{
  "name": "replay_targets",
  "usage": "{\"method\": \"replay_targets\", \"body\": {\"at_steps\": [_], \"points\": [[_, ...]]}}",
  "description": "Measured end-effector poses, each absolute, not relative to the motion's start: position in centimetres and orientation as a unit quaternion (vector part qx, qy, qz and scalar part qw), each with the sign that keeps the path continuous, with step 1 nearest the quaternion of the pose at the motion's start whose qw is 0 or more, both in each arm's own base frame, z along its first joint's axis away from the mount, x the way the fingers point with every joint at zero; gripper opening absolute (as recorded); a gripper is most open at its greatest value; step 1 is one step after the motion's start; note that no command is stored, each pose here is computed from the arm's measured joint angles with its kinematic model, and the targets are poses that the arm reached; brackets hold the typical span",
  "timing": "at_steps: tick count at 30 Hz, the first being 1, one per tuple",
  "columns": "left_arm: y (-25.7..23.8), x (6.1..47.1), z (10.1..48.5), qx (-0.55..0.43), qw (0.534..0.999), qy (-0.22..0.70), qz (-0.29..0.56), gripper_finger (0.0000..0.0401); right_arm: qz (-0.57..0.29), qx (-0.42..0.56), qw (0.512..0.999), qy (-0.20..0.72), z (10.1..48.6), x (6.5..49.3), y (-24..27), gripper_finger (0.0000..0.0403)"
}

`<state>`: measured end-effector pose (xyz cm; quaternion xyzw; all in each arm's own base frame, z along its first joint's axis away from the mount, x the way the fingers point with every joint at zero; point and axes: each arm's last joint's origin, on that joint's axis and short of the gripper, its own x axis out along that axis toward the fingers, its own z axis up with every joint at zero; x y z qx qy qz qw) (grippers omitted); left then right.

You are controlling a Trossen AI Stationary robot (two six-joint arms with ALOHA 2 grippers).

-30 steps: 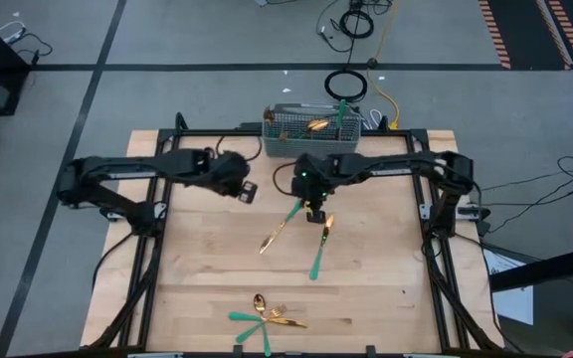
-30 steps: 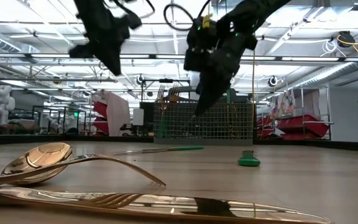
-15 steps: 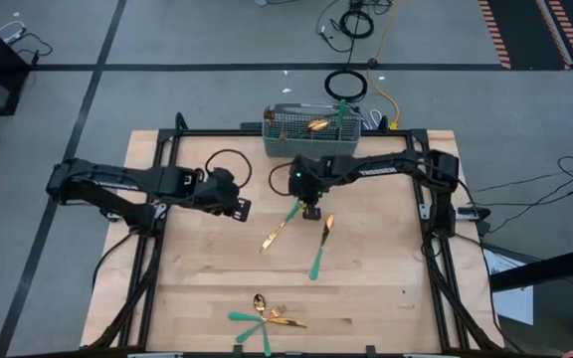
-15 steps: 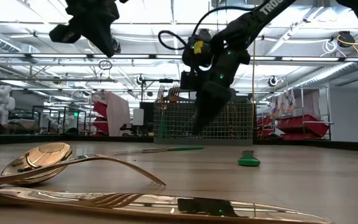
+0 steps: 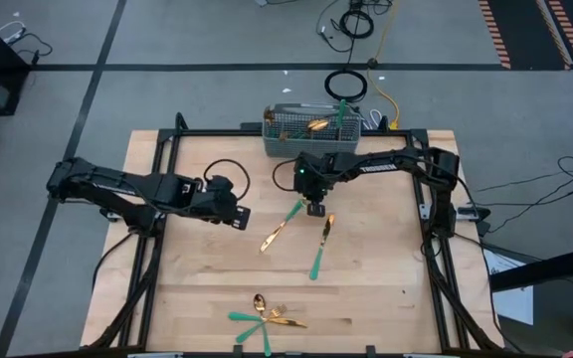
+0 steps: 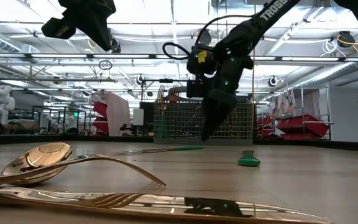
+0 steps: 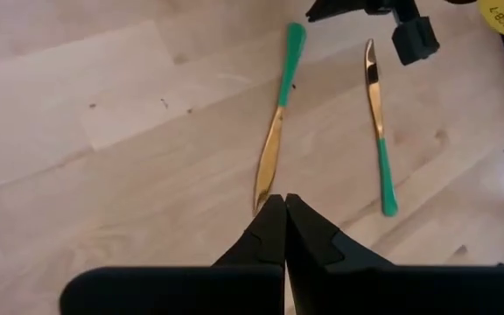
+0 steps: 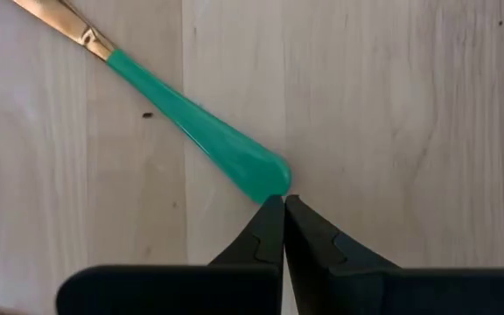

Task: Sort silverware
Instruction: Put the green table knife into the gray silverware basket with the other table knife

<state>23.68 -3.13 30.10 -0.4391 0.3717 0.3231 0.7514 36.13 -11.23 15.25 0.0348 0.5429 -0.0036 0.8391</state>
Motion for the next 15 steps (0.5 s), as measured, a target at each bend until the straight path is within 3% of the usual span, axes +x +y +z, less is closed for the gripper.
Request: {"method": "replay_targets", "body": {"at_steps": [15], "points": [[-3.28, 23.66, 30.15, -0.433, 0.757, 0.355, 0.337, 0.0000, 0.004, 0.021, 0.853, 0.521, 15.22, 36.62, -10.79, 0.0000]]}}
